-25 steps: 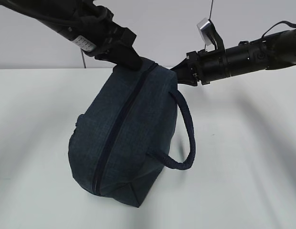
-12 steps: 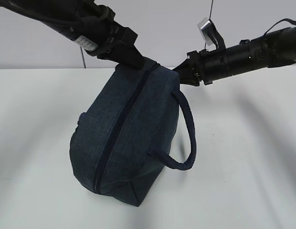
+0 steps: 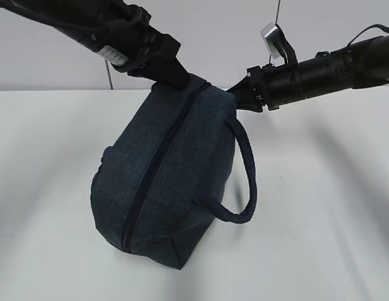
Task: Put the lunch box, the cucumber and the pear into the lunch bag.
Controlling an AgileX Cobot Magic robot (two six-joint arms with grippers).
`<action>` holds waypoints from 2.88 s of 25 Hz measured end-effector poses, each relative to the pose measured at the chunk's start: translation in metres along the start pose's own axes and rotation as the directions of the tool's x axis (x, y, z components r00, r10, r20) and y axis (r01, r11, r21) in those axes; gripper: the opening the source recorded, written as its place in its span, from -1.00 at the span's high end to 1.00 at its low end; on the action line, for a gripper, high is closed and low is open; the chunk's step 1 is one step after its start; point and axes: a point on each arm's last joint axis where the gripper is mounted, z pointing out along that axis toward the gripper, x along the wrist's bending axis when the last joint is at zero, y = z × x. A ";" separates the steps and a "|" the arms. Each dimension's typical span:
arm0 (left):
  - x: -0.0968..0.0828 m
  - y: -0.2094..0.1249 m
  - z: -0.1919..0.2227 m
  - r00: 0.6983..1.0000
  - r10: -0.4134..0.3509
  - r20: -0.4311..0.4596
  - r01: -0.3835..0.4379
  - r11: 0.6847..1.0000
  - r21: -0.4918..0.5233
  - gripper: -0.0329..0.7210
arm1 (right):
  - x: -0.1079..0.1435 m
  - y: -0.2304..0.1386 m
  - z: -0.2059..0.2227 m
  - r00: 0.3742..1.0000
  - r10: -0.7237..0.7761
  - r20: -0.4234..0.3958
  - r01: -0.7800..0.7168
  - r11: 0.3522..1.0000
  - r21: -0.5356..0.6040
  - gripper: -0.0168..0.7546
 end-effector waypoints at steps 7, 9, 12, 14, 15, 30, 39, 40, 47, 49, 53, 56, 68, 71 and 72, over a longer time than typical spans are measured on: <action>0.003 -0.001 0.006 1.000 -0.020 0.011 0.020 1.000 0.000 0.87 | -0.001 0.002 -0.002 1.000 -0.011 0.008 0.011 1.000 -0.002 0.96; 0.004 -0.001 0.009 1.000 -0.027 0.011 0.027 1.000 -0.003 0.87 | -0.003 0.001 -0.002 1.000 -0.012 0.021 0.012 1.000 -0.002 0.96; 0.005 0.000 0.009 1.000 -0.029 0.008 0.029 1.000 -0.008 0.87 | -0.004 0.001 -0.002 1.000 -0.012 0.023 0.012 1.000 -0.002 0.90; 0.005 0.000 0.009 1.000 -0.030 0.009 0.030 1.000 -0.010 0.87 | -0.006 0.001 -0.002 0.999 -0.016 0.040 0.016 1.000 0.000 0.73; 0.005 0.000 0.009 0.999 -0.031 0.010 0.031 0.999 -0.010 0.87 | -0.009 0.001 -0.003 0.998 -0.016 0.060 0.017 1.000 -0.004 0.60; 0.007 0.003 0.009 1.000 -0.028 -0.014 0.028 0.999 -0.042 0.61 | -0.010 0.005 -0.009 0.994 -0.042 0.104 0.044 0.999 -0.021 -0.20; 0.011 0.003 0.008 0.998 0.021 -0.065 -0.022 1.000 -0.022 -0.27 | 0.021 0.027 -0.029 0.979 -0.139 0.150 0.149 0.987 -0.056 -0.33; 0.011 0.002 0.007 0.997 0.029 -0.073 -0.031 0.999 -0.017 -0.29 | 0.024 0.029 -0.031 0.978 -0.145 0.150 0.155 0.986 -0.061 -0.33; 0.010 0.003 -0.012 0.979 0.112 -0.173 -0.111 0.994 0.016 -0.31 | 0.048 0.041 -0.045 0.971 -0.190 0.146 0.204 0.975 -0.088 -0.34; 0.007 0.004 -0.021 0.971 0.124 -0.204 -0.123 0.992 0.015 -0.31 | 0.056 0.043 -0.048 0.971 -0.197 0.132 0.210 0.974 -0.091 -0.34; 0.005 0.002 -0.036 0.957 0.121 -0.262 -0.112 0.993 0.048 -0.31 | 0.066 0.045 -0.052 0.979 -0.175 0.102 0.184 0.978 -0.093 -0.34; 0.004 -0.003 -0.043 0.953 0.095 -0.287 -0.070 0.993 0.094 -0.31 | 0.069 0.042 -0.051 0.991 -0.121 0.057 0.125 0.989 -0.077 -0.34; -0.002 -0.021 -0.053 0.956 -0.001 -0.295 0.080 0.963 0.258 -0.31 | 0.074 0.040 -0.052 1.000 -0.018 0.005 0.018 0.998 -0.054 -0.34; -0.002 -0.023 -0.054 0.956 -0.011 -0.293 0.095 0.957 0.274 -0.31 | 0.066 0.046 -0.053 0.996 0.025 0.089 -0.014 0.993 -0.119 -0.34; -0.002 -0.023 -0.054 0.956 -0.012 -0.293 0.097 0.956 0.277 -0.31 | 0.064 0.047 -0.053 0.993 0.036 0.111 -0.020 0.990 -0.137 -0.34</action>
